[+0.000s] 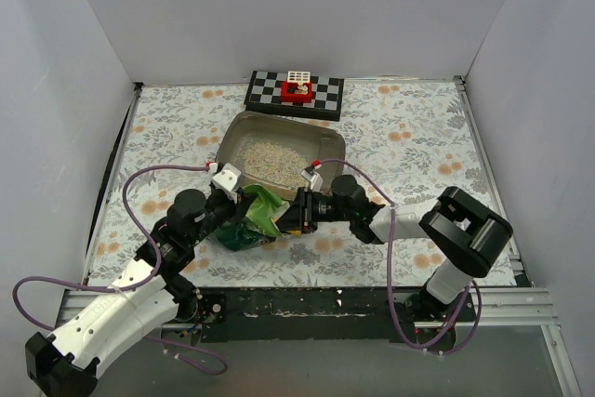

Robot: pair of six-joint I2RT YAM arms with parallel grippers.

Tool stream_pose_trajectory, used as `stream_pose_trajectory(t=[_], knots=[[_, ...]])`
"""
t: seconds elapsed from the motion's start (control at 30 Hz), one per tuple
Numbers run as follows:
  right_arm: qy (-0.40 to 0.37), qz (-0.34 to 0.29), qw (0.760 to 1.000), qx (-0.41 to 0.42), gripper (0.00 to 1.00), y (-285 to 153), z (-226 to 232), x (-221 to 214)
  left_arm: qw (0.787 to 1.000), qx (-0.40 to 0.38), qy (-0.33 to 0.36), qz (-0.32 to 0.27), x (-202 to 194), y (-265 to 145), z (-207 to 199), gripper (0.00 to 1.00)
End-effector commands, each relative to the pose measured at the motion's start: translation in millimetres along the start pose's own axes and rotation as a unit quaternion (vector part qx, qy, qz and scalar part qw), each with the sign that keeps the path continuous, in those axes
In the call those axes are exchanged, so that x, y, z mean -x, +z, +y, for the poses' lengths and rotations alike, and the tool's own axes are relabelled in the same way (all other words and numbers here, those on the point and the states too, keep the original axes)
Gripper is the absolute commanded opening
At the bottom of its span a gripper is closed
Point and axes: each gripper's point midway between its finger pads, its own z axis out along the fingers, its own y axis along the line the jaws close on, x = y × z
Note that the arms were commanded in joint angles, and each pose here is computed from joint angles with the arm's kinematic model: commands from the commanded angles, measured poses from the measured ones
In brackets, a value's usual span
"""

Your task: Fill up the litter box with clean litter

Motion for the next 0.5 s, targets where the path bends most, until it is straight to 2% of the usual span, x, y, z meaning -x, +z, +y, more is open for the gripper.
stream_pose_trajectory(t=[0.0, 0.47], knots=[[-0.064, -0.004, 0.992, 0.109, 0.01, -27, 63, 5, 1.0, -0.008, -0.009, 0.017, -14, 0, -4, 0.0], [-0.056, -0.025, 0.993, 0.101, 0.01, -72, 64, -2, 1.0, -0.014, -0.01, 0.025, -19, 2, -6, 0.0]])
